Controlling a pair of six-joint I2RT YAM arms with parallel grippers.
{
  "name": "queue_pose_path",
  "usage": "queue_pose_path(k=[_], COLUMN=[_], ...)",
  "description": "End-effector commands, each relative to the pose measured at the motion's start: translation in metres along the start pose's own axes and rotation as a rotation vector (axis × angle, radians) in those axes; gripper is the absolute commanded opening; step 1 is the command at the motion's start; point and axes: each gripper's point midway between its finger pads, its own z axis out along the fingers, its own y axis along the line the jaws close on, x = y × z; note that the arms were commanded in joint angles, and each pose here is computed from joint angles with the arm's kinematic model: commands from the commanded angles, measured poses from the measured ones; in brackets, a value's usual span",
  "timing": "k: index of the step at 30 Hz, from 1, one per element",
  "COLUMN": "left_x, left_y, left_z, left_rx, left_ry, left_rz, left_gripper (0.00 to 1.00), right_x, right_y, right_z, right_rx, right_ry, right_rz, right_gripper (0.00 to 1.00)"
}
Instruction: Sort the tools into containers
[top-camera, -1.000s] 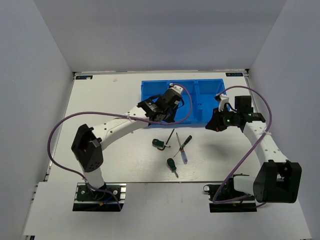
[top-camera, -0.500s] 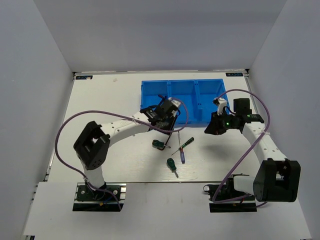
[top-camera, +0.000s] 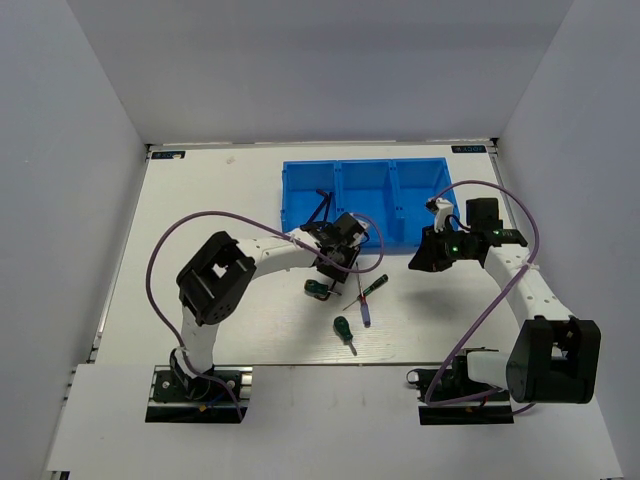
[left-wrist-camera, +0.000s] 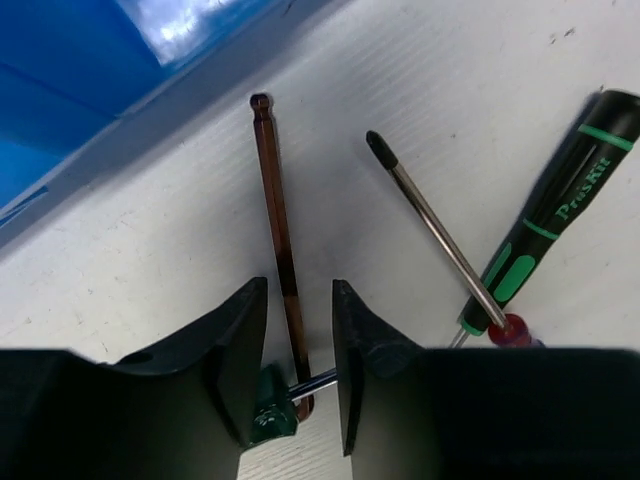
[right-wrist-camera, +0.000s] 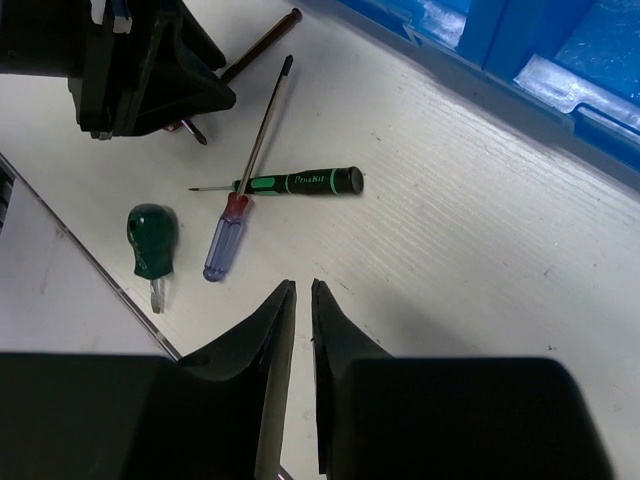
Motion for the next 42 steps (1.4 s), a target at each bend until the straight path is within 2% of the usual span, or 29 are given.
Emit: queue_pose_path(k=[1, 6, 11, 12, 15, 17, 22, 29, 32, 36, 40, 42], left_x=[0.003, 0.025, 0.054, 0.058, 0.031, -0.007, -0.063, -0.085, -0.091, -0.112, -0.14, -0.146], left_y=[-0.002, 0.004, 0.012, 0.015, 0.006, -0.005, -0.03, -0.048, -0.034, -0.011, 0.038, 0.069], left_z=[0.002, 0.007, 0.01, 0.01, -0.011, -0.039, -0.092, -0.118, -0.125, -0.161, -0.192, -0.193], left_rx=[0.004, -0.05, -0.105, -0.117, -0.09, -0.052, 0.099, 0.229, 0.191, 0.134, -0.043, -0.131], left_ry=[0.017, 0.088, 0.161, 0.168, 0.087, -0.026, -0.216, -0.279, -0.308, -0.437, -0.577, -0.591], left_rz=[0.029, 0.053, 0.086, 0.089, 0.068, 0.053, -0.001, -0.06, -0.105, -0.156, -0.243, -0.29], left_gripper=[0.42, 0.15, 0.01, 0.0, 0.0, 0.0, 0.0, 0.0, 0.0, 0.0, 0.0, 0.0], right_x=[0.006, 0.006, 0.005, 0.005, 0.007, 0.008, 0.009, 0.01, 0.011, 0.011, 0.014, 0.015], right_y=[0.003, 0.002, 0.002, 0.002, 0.003, 0.003, 0.003, 0.001, 0.001, 0.0, 0.0, 0.002], right_z=[0.002, 0.004, 0.005, 0.005, 0.006, 0.006, 0.005, 0.005, 0.005, 0.004, 0.005, 0.007], right_rx=[-0.024, -0.023, -0.031, -0.031, -0.037, -0.034, -0.029, -0.016, -0.013, -0.006, -0.013, -0.024], right_ry=[0.011, 0.008, 0.006, 0.007, 0.012, 0.017, 0.017, 0.016, 0.019, 0.015, 0.016, 0.023], right_rz=[0.02, 0.036, 0.049, 0.05, 0.055, 0.054, 0.054, 0.055, 0.057, 0.049, 0.047, 0.032], right_gripper=[0.18, 0.18, 0.18, 0.18, 0.18, 0.18, 0.17, 0.17, 0.17, 0.17, 0.17, 0.19])
